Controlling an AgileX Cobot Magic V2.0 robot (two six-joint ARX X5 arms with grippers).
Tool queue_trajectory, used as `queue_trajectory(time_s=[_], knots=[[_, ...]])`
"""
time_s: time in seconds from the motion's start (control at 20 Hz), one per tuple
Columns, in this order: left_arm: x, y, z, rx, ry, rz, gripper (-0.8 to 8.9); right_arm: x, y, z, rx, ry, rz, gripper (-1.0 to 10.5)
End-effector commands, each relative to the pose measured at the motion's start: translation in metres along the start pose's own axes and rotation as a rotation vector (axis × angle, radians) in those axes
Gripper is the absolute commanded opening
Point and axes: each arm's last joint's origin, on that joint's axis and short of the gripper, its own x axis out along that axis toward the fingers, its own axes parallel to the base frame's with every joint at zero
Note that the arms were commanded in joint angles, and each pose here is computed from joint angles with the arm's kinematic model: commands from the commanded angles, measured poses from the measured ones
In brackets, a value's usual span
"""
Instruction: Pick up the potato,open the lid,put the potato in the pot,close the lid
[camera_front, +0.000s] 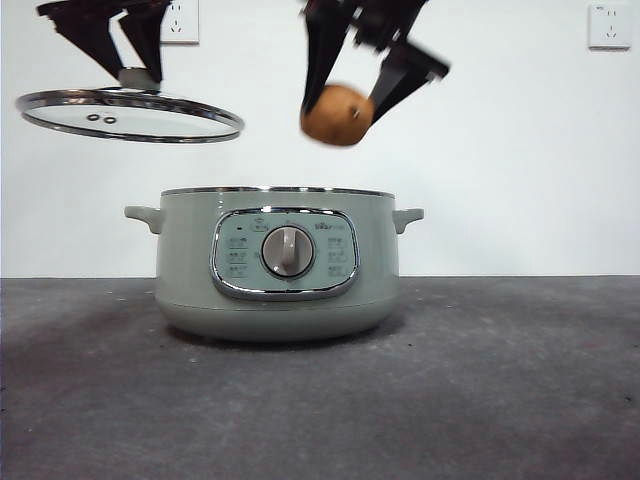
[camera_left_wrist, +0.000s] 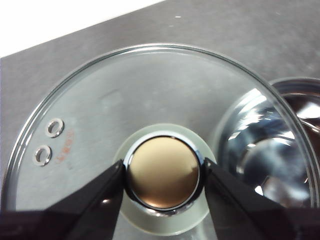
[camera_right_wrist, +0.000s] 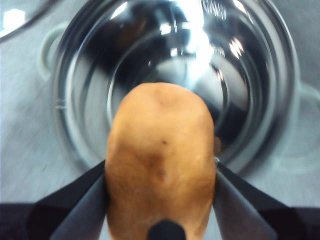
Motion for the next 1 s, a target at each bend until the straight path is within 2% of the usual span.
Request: queue_trajectory(time_s=[0.05, 0.4, 0.7, 0.75, 0.85, 0.9, 1.0], knots=[[-0.016, 0.011, 0.007, -0.003, -0.099, 0.014, -0.09, 0.036, -0.002, 0.010, -0.027, 0.031, 0.000, -0.1], [-0.018, 0.026, 0.005, -0.019, -0.099, 0.044, -0.09, 0.118, 0.011, 0.016, -0.104, 0.047, -0.012, -0.1], [-0.018, 0.027, 0.005, -0.020, -0.103, 0.019, -0.09, 0.141, 0.009, 0.008, -0.096, 0.106, -0.048, 0.2], [-0.018, 0.027, 0.005, -0.020, -0.106, 0.010, -0.09, 0.142, 0.008, 0.008, -0.096, 0.106, -0.047, 1.3], [-0.018, 0.026, 0.005, -0.019, -0.108, -0.004, -0.09, 0.142, 0.008, 0.008, -0.095, 0.109, -0.048, 7.2], [-0.018, 0.026, 0.005, -0.019, -0.108, -0.004, -0.09, 0.142, 0.008, 0.007, -0.090, 0.110, -0.054, 9.0], [-0.018, 0.026, 0.005, -0.019, -0.109, -0.004, -0.09, 0.142, 0.008, 0.007, -0.092, 0.115, -0.060, 9.1]])
